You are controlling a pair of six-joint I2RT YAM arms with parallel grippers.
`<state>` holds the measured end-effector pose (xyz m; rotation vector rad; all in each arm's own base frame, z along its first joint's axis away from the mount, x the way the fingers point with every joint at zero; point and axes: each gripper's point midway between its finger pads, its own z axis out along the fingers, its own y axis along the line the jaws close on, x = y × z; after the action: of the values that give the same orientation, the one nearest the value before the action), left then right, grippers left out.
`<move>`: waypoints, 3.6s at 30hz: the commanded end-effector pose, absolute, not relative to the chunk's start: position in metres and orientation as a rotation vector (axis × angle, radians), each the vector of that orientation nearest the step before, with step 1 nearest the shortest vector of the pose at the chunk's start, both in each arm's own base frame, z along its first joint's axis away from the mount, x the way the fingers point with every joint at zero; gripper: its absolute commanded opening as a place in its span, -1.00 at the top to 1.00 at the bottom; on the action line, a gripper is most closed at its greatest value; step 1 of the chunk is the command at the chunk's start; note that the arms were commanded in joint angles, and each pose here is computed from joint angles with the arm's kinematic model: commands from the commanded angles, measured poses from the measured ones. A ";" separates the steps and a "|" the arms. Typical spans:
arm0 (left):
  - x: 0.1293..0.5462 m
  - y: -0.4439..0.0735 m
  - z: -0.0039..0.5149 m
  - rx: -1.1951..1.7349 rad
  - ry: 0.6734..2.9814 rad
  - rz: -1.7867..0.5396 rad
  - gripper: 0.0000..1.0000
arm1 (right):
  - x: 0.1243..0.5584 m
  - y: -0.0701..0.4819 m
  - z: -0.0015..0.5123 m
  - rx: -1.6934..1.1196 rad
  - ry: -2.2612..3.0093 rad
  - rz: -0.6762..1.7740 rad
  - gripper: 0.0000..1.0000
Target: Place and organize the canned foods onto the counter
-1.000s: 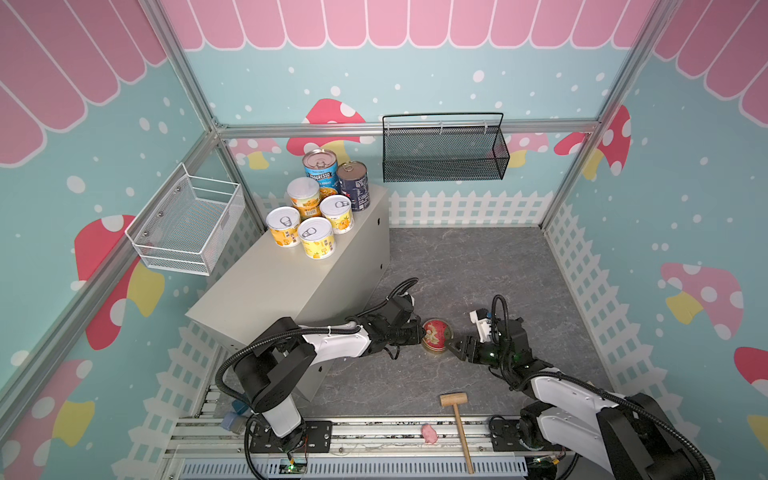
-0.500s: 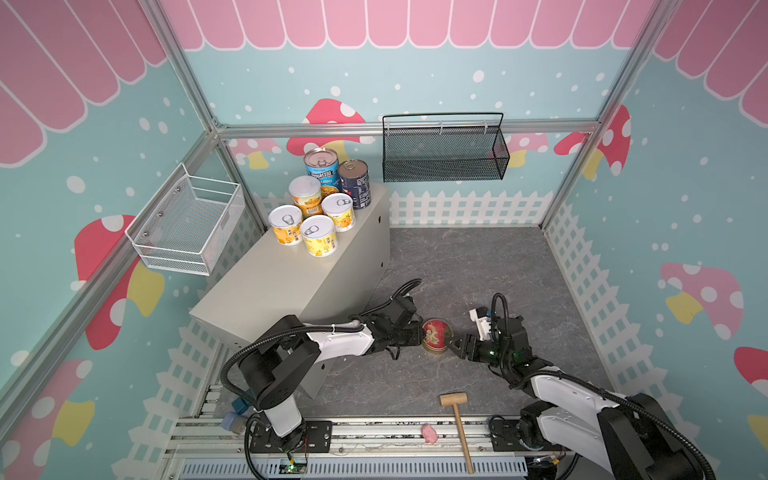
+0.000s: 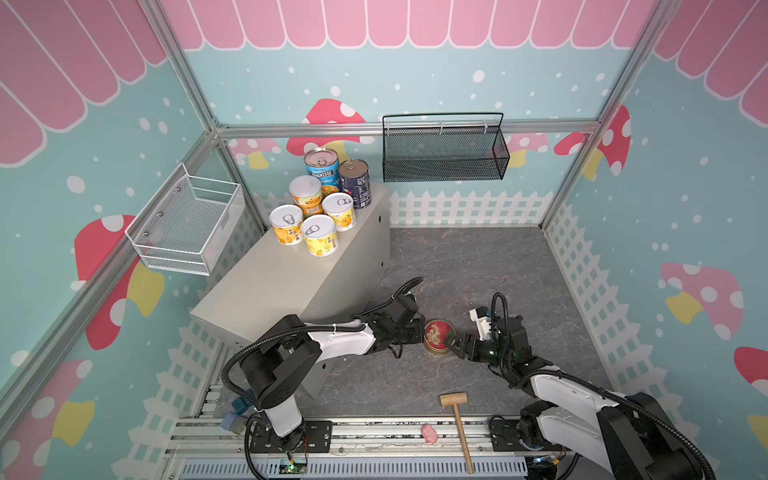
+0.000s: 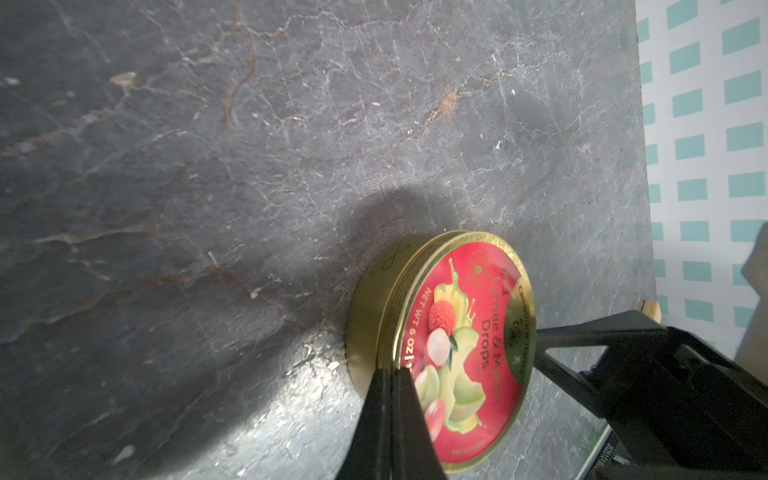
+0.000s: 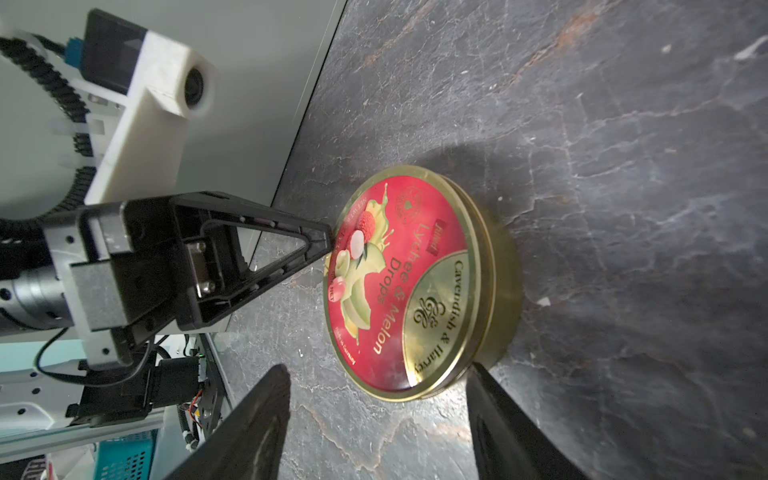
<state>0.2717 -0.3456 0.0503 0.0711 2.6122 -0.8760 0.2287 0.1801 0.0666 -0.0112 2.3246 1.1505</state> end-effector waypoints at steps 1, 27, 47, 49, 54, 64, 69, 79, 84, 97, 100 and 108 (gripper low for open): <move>0.254 -0.323 -0.013 0.033 2.784 -0.686 1.00 | 0.234 0.180 0.069 -0.010 2.323 1.132 -0.40; 0.257 -0.303 -0.027 -0.044 2.815 -0.624 1.00 | 0.227 0.176 0.058 0.021 2.356 1.124 -0.55; 0.259 -0.294 -0.036 -0.076 2.837 -0.598 1.00 | 0.220 0.178 0.050 0.012 2.383 1.157 -0.64; 0.259 -0.293 -0.036 -0.074 2.838 -0.597 1.00 | 0.219 0.178 0.048 0.013 2.389 1.158 -0.64; 0.260 -0.292 -0.038 -0.080 2.840 -0.594 1.00 | 0.218 0.179 0.045 0.021 2.389 1.175 -0.64; 0.261 -0.287 -0.040 -0.092 2.849 -0.585 1.00 | 0.220 0.182 0.048 0.015 2.376 1.197 -0.64; 0.260 -0.285 -0.042 -0.096 2.855 -0.576 1.00 | 0.221 0.183 0.048 0.017 2.375 1.200 -0.64; 0.261 -0.282 -0.045 -0.104 2.858 -0.561 1.00 | 0.221 0.183 0.048 0.014 2.371 1.199 -0.64; 0.261 -0.283 -0.044 -0.105 2.857 -0.569 1.00 | 0.222 0.183 0.047 0.015 2.373 1.199 -0.64; 0.260 -0.276 -0.049 -0.113 2.877 -0.530 1.00 | 0.226 0.186 0.048 0.013 2.364 1.220 -0.63; 0.260 -0.273 -0.050 -0.123 2.879 -0.503 1.00 | 0.226 0.186 0.049 0.011 2.361 1.217 -0.63; 0.260 -0.269 -0.051 -0.127 2.888 -0.478 1.00 | 0.227 0.186 0.048 0.013 2.363 1.209 -0.63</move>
<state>0.2890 -0.3365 0.0470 -0.0115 2.5968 -0.8946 0.2240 0.1851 0.0456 0.0101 2.3764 1.2075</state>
